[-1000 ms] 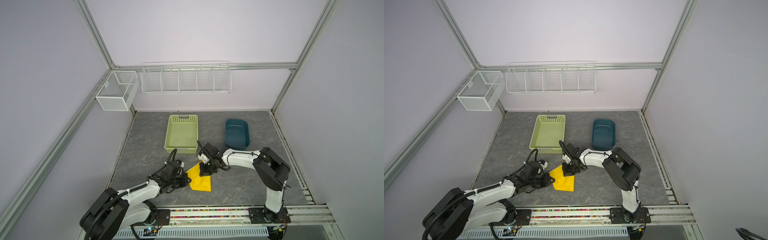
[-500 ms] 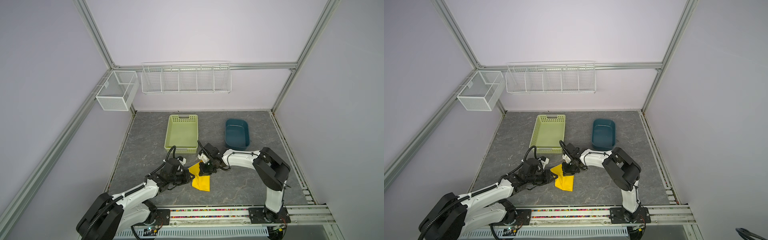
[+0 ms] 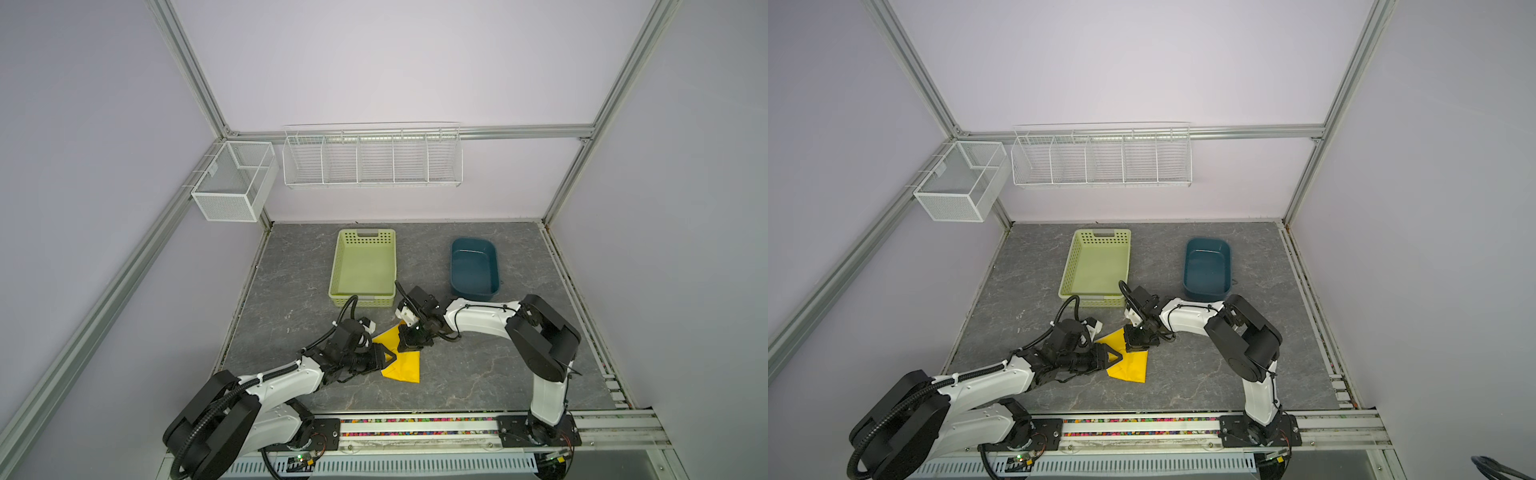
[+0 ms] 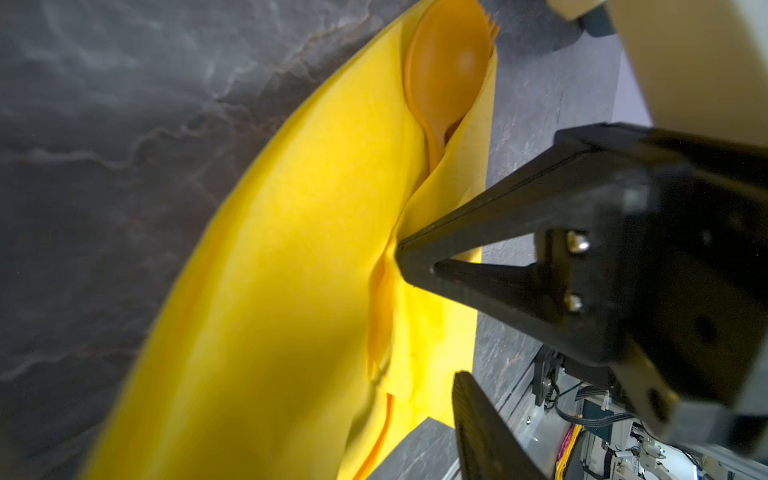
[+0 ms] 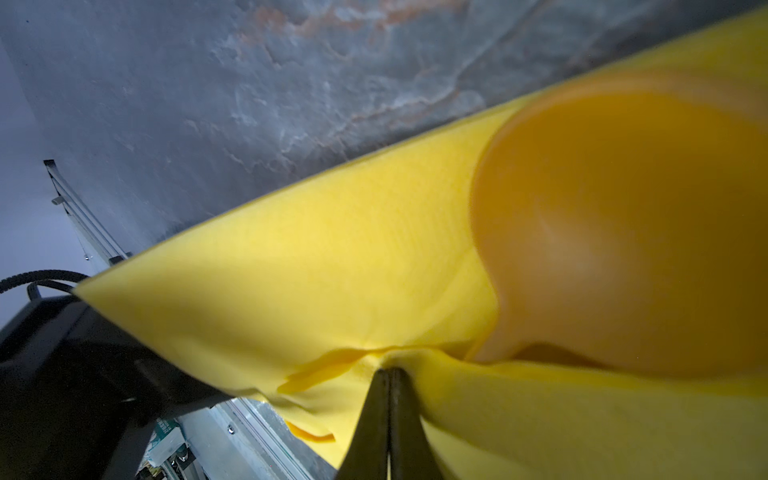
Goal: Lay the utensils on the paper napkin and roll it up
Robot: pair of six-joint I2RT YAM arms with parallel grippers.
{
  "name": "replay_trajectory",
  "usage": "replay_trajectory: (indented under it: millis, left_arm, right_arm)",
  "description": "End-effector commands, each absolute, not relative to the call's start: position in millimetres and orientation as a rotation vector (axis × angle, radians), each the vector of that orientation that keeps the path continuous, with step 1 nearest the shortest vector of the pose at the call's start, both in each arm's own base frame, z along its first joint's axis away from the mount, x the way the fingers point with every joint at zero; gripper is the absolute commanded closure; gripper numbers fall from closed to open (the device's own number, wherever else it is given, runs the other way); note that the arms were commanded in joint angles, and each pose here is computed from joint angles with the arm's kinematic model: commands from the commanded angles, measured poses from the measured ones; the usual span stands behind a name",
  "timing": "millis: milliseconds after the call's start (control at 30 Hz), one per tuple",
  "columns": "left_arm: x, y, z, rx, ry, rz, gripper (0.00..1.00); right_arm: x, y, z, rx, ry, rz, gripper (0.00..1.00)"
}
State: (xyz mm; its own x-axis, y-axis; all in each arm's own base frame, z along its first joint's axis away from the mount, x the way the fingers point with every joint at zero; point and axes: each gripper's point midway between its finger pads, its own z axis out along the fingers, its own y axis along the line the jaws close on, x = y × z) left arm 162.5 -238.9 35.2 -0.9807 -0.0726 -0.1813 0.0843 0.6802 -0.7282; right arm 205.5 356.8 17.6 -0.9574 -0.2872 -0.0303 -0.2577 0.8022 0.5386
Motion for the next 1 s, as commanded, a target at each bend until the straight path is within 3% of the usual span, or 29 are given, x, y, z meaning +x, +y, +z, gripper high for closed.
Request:
replay_trajectory:
  millis: [0, 300, 967]
  left_arm:
    - [160, -242, 30, 0.004, 2.699, -1.200, 0.52]
    - [160, -250, 24, -0.064, 2.698, -1.261, 0.52]
    - [175, -237, 4, -0.176, 2.736, -1.054, 0.81]
  right_arm:
    - [197, 324, -20, 0.371, -2.950, -0.624, 0.93]
    - [198, 325, -18, 0.375, -2.950, -0.627, 0.93]
    - [197, 325, -16, 0.388, -2.948, -0.621, 0.93]
